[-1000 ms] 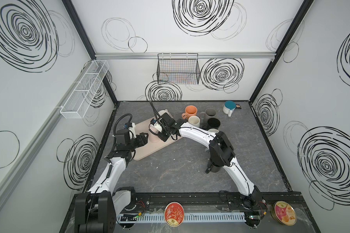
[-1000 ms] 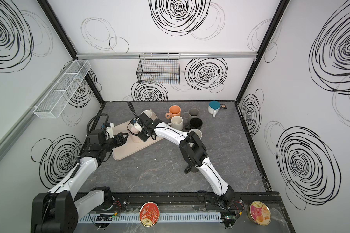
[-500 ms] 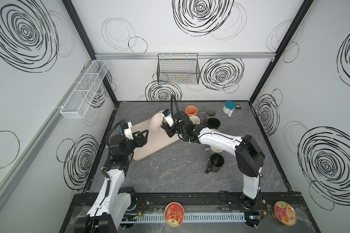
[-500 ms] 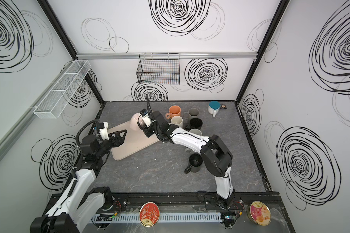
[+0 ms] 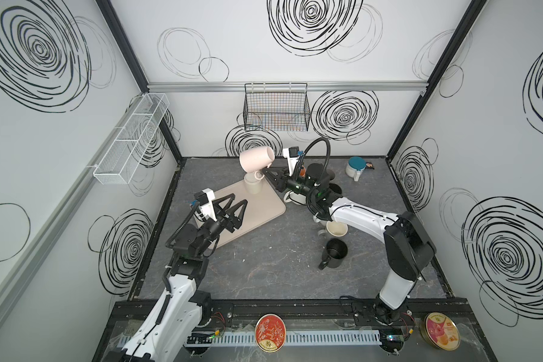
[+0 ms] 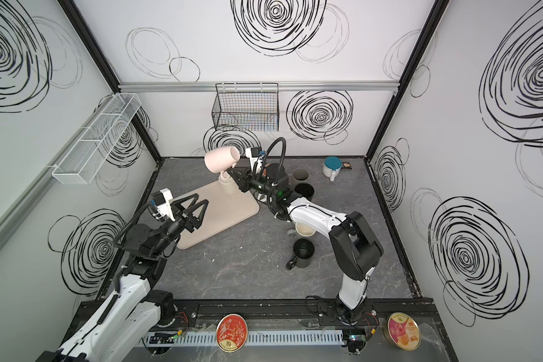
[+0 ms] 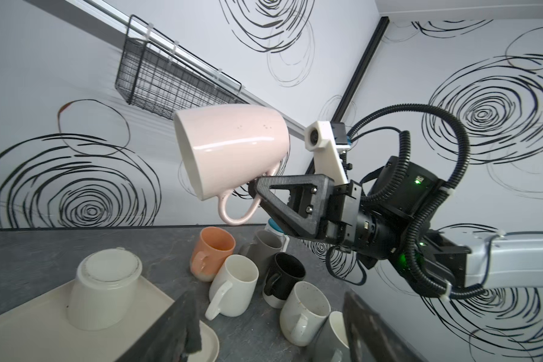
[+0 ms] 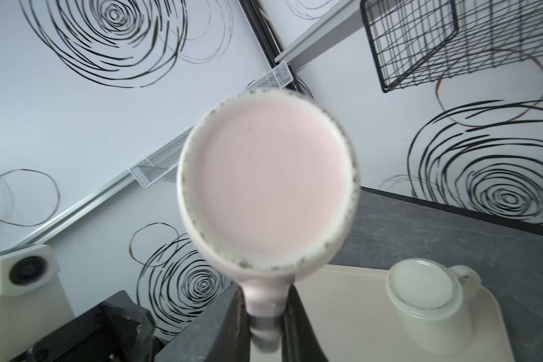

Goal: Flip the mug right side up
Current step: 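Lift the pink mug off the tray with the right gripper while the left draws back, then grasp the pink mug's rim with the left gripper and turn it upright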

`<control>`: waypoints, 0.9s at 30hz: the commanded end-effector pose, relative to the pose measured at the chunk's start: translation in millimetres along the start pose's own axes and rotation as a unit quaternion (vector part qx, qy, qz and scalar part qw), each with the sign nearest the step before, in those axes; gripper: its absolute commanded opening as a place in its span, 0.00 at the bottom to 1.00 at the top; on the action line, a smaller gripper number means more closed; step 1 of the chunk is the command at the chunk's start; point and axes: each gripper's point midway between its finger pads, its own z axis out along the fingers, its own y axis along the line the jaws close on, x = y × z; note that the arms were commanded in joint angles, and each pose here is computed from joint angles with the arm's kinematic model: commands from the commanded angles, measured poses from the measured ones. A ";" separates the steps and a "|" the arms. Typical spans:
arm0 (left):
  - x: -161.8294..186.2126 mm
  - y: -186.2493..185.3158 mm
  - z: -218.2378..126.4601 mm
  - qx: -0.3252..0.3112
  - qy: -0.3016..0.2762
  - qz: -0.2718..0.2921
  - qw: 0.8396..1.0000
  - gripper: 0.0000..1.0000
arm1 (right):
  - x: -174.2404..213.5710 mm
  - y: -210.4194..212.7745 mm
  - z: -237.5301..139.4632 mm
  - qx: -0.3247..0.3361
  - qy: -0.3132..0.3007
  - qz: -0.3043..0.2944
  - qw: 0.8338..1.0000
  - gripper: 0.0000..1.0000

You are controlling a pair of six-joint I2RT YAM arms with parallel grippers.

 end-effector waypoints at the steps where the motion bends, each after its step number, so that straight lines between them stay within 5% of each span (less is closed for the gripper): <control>1: -40.1 -18.2 7.0 0.024 -0.071 0.021 0.997 0.76 | -54.4 75.0 -16.4 -0.150 -0.087 -0.022 0.985 0.00; 9: -69.0 -37.3 18.3 0.090 -0.117 -0.008 0.989 0.75 | -54.1 108.1 -23.5 -0.220 -0.073 -0.031 0.972 0.00; 27: -92.0 -64.8 43.4 0.164 -0.102 -0.007 0.981 0.59 | -46.8 132.1 -25.7 -0.262 -0.056 -0.040 0.963 0.00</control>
